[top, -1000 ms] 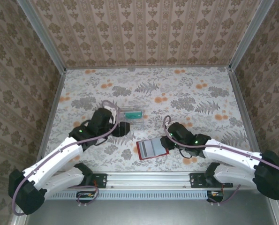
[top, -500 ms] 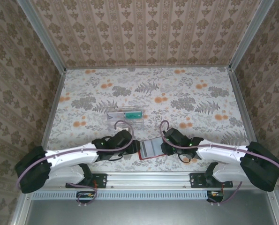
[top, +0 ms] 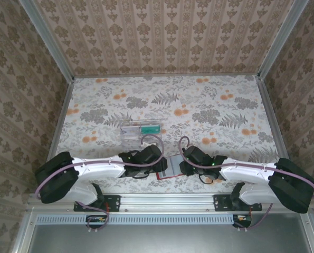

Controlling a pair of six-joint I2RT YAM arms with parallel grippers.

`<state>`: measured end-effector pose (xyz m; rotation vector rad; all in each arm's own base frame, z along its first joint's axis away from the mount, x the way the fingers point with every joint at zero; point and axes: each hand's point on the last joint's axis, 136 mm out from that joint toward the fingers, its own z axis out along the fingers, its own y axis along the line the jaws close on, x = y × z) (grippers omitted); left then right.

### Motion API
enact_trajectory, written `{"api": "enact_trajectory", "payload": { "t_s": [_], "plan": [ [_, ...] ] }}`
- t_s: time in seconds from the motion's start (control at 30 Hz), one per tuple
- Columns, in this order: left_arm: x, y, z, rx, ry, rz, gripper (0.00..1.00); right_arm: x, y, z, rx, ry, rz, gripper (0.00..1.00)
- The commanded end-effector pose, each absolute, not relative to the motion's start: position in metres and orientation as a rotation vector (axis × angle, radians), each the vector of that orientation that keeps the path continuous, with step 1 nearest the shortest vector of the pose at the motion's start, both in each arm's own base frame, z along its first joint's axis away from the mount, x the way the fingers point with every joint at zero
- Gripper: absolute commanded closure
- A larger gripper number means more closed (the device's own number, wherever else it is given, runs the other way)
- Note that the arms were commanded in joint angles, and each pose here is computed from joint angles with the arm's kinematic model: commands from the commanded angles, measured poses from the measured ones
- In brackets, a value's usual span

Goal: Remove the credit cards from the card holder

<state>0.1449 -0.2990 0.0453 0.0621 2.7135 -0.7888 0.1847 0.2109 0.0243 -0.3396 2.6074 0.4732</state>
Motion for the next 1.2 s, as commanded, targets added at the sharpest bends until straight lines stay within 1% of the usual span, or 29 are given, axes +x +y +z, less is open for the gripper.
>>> {"api": "enact_trajectory", "payload": {
  "t_s": [0.0, 0.3, 0.6, 0.77, 0.9, 1.17],
  "plan": [
    [0.143, -0.307, 0.047, 0.046, 2.732, -0.812, 0.58, 0.183, 0.207, 0.02, -0.316, 2.608, 0.458, 0.71],
    [0.14, -0.317, 0.04, 0.061, 2.752, -0.851, 0.59, 0.182, 0.206, 0.018, -0.314, 2.611, 0.457, 0.71],
    [0.141, -0.331, 0.055, 0.131, 2.702, -0.928, 0.59, 0.181, 0.206, 0.014, -0.31, 2.621, 0.452, 0.71],
    [0.141, -0.34, 0.066, 0.192, 2.673, -0.954, 0.55, 0.181, 0.206, 0.013, -0.314, 2.624, 0.45, 0.71],
    [0.139, -0.347, 0.071, 0.229, 2.663, -0.968, 0.48, 0.181, 0.206, 0.012, -0.313, 2.627, 0.447, 0.71],
    [0.137, -0.356, 0.078, 0.29, 2.658, -0.961, 0.46, 0.181, 0.205, 0.012, -0.312, 2.628, 0.442, 0.71]
  ]
}}
